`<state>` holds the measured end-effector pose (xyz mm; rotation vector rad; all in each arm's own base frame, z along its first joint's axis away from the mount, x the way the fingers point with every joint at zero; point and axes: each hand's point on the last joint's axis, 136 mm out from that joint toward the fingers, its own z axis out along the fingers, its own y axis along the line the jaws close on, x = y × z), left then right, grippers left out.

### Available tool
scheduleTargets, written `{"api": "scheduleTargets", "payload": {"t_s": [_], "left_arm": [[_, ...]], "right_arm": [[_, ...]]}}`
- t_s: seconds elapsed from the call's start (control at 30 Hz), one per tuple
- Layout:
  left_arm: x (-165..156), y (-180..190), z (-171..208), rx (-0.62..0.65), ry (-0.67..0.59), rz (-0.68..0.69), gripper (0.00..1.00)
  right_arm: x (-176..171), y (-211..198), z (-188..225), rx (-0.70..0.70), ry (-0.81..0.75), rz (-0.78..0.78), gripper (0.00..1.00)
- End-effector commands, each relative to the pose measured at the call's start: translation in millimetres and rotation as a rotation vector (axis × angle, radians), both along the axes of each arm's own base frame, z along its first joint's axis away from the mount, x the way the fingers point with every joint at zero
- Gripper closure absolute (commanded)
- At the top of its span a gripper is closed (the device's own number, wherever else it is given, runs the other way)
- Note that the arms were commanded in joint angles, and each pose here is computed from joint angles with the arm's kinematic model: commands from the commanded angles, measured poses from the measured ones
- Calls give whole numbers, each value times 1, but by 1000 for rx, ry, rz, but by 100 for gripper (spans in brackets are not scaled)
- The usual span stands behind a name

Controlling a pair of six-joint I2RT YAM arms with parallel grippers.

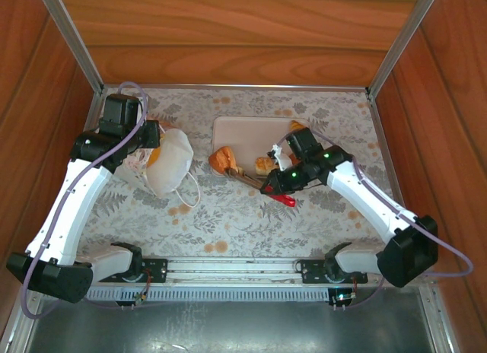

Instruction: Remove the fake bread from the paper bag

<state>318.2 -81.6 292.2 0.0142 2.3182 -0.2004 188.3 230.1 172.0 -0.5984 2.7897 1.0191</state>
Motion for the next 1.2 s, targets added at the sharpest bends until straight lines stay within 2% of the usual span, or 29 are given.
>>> {"api": "scheduleTargets", "payload": {"t_s": [0.0,0.37,0.73,1.17], "left_arm": [[1,5,2,0,-9,26,100],[4,3,-3,-8,2,27,100],[6,1,-5,-16,9,21,100],[7,-1,-6,-21,8,15,100]], "right_arm": [[9,7,15,79,-19,27,75],[8,-3,14,116,69,16,72],[27,-21,5,-25,36,-41,65],[50,-27,12,-120,-18,-28,58]]}}
